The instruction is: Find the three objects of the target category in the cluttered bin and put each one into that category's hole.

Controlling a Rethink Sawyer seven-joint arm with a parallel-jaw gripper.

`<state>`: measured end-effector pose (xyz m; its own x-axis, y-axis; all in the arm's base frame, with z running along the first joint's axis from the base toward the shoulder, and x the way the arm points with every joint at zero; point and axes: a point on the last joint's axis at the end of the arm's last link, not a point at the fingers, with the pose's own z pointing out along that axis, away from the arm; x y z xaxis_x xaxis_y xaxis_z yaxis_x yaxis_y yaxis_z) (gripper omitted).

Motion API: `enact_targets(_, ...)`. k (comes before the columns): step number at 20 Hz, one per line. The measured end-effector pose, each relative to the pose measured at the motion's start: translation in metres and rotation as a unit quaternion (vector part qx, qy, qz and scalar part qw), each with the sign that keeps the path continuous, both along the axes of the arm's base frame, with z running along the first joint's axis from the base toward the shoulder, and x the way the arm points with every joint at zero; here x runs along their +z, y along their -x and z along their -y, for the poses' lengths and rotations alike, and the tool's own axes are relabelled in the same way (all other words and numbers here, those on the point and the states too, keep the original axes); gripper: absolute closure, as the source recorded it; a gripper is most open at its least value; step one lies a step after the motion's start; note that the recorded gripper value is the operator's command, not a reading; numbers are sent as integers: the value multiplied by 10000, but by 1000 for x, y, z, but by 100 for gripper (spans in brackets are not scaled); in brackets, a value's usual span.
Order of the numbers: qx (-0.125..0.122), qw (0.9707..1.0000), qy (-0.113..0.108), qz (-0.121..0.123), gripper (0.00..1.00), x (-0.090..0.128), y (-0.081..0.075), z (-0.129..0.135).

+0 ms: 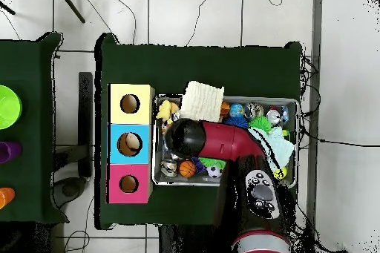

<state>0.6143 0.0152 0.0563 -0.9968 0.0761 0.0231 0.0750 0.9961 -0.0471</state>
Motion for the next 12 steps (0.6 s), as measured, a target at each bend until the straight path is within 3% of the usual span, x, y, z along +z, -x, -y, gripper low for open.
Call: enact_targets(12, -26, 9999, -28, 95, 0, -6, 5, -13)
